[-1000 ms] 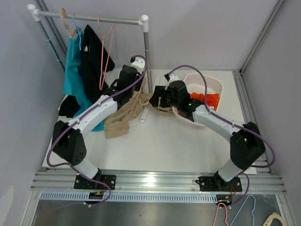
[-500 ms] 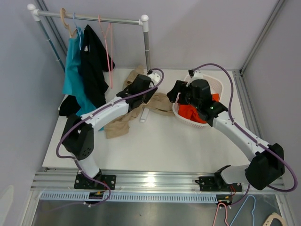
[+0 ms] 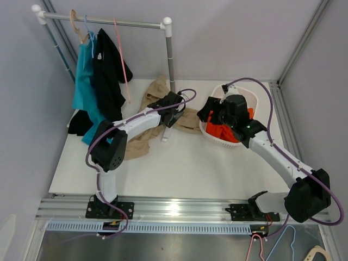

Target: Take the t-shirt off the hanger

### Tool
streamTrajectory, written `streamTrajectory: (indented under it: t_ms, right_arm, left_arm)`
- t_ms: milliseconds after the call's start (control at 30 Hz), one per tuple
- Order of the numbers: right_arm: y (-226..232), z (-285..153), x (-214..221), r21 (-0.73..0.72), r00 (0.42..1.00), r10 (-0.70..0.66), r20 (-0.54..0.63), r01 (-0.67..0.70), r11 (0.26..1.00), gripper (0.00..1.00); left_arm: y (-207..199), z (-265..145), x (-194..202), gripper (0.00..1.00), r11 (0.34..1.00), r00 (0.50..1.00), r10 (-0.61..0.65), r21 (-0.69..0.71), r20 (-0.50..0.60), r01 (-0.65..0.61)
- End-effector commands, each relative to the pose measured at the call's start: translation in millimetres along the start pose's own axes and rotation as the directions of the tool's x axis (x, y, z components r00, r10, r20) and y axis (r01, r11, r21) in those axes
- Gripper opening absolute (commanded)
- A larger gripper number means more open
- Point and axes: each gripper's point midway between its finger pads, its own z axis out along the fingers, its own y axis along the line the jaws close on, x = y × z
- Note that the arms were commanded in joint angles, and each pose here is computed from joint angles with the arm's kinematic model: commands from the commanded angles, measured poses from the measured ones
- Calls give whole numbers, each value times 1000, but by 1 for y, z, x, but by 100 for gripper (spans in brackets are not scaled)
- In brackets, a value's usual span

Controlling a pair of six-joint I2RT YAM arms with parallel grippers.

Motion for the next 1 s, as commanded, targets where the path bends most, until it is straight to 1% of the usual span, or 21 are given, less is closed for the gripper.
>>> streamTrajectory:
  t_ms: [0, 133, 300, 367, 500, 567, 667, 833, 967]
  right_arm:
    - [6, -3, -10, -38, 999, 12, 31, -10, 999, 75]
    - [3, -3, -8, -32, 999, 15, 29, -14, 999, 75]
    - [0, -4, -8, -25, 999, 15, 31, -15, 1000, 75]
    - [-2, -4, -9, -20, 999, 16, 32, -15, 1000, 75]
    - [-4, -4, -9, -18, 999, 20, 32, -20, 1000, 75]
    - [-4, -4, -9, -19, 999, 23, 33, -22, 1000, 75]
    - [-4, -5, -9, -24, 999, 26, 34, -25, 999, 75]
    - [-3, -5, -8, -31, 999, 29, 30, -29, 999, 76]
    - [-3, -5, -9, -34, 999, 31, 31, -30, 999, 76]
  left_arm:
    - [7, 5, 3, 72, 1000, 1000, 6, -21, -15, -7]
    - [-1, 9, 12, 69, 1000, 999, 14, 8, -43, -14]
    - [-9, 13, 10, 69, 999, 1000, 7, 44, -31, -5]
    - [-15, 18, 14, 66, 998, 999, 15, 63, -50, -12]
    - [-21, 20, 11, 63, 996, 999, 7, 87, -44, -3]
    - [-22, 20, 11, 60, 996, 999, 15, 91, -39, -11]
    - [-14, 22, 7, 52, 999, 999, 13, 48, -31, -12]
    - [8, 21, 0, 51, 992, 1000, 27, -122, -9, -28]
    - [14, 20, -6, 51, 987, 999, 32, -155, 11, -30]
